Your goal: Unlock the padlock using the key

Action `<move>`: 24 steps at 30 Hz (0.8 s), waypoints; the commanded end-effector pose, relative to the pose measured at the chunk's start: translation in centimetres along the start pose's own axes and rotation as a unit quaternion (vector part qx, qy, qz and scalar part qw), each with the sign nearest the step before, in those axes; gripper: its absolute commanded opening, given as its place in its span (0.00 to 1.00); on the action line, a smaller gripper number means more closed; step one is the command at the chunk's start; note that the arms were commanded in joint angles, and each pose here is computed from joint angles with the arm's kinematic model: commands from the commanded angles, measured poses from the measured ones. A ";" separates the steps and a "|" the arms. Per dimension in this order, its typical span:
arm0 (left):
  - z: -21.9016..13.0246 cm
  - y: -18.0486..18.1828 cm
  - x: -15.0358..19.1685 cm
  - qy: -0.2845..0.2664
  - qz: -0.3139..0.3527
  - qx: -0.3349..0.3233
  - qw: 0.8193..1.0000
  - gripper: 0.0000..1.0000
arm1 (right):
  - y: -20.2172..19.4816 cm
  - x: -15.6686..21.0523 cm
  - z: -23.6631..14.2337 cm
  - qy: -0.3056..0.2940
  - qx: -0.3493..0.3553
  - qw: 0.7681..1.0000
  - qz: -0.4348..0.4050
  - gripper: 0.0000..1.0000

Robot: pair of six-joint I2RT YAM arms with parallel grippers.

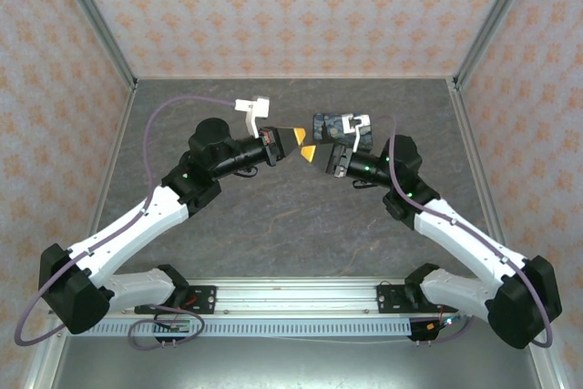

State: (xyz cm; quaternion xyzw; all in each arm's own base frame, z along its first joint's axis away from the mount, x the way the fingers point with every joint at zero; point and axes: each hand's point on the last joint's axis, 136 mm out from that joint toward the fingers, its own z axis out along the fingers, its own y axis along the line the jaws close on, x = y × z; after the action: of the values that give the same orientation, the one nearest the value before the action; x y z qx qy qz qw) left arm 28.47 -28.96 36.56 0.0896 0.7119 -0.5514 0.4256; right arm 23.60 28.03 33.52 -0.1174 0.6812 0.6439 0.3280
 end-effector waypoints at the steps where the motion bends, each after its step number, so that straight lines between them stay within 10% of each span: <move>1: -0.2 -2.3 -1.1 -0.008 0.020 0.036 0.999 0.00 | 2.6 -1.2 0.4 -0.010 -0.039 0.999 -0.036 0.49; 21: 0.5 -1.2 -0.5 0.004 0.013 0.023 1.000 0.00 | 2.5 -1.8 0.2 -0.031 -0.030 0.998 -0.034 0.02; 24: 0.4 -0.9 -0.7 0.001 0.015 0.008 1.000 0.16 | 1.7 -1.5 -0.1 -0.030 -0.006 0.999 -0.037 0.00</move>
State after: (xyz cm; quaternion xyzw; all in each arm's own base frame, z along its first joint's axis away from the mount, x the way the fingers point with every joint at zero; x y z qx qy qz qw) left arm 28.81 -29.38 35.67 0.0909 0.7196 -0.5499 0.4142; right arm 23.95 28.29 34.07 -0.1167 0.6741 0.6461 0.3384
